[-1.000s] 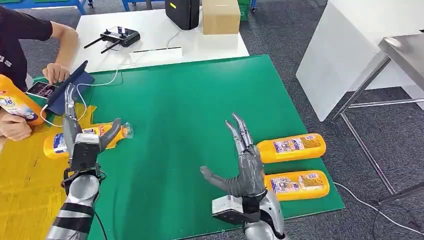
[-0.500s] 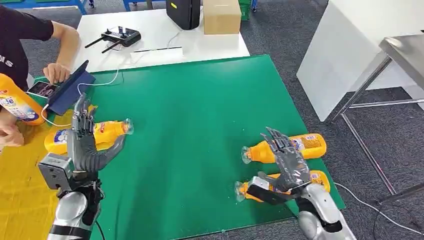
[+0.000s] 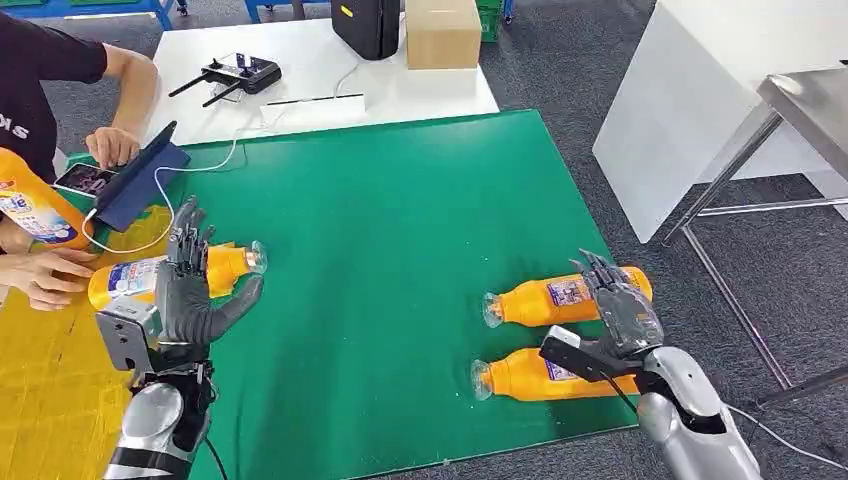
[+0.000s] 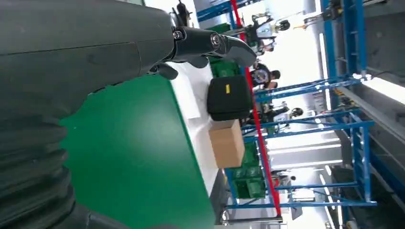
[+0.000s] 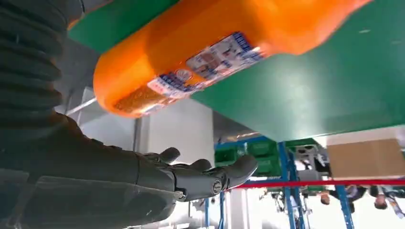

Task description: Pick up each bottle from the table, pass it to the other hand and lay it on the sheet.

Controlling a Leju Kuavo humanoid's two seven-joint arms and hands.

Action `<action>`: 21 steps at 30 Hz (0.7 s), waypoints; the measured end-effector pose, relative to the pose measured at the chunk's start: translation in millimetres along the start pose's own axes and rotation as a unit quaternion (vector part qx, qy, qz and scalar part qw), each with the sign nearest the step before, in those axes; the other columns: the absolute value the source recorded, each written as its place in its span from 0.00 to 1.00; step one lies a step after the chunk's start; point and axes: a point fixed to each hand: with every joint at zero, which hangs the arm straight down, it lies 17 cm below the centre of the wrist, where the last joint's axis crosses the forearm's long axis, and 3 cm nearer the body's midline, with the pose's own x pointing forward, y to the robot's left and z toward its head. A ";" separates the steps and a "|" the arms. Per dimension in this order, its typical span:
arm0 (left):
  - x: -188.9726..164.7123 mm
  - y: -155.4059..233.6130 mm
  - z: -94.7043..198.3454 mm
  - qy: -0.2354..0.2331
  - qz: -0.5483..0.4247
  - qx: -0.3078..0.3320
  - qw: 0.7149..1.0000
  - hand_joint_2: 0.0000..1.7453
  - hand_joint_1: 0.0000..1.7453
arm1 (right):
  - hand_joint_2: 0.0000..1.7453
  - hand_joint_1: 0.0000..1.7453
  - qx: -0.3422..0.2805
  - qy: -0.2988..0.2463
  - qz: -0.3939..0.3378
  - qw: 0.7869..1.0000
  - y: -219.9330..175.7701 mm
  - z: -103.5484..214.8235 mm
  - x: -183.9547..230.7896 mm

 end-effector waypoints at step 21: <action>-18.3 -24.9 -5.0 0.028 0.023 -0.014 0.999 1.00 0.00 | 1.00 0.00 0.076 0.050 0.049 0.995 25.7 -56.1 -29.1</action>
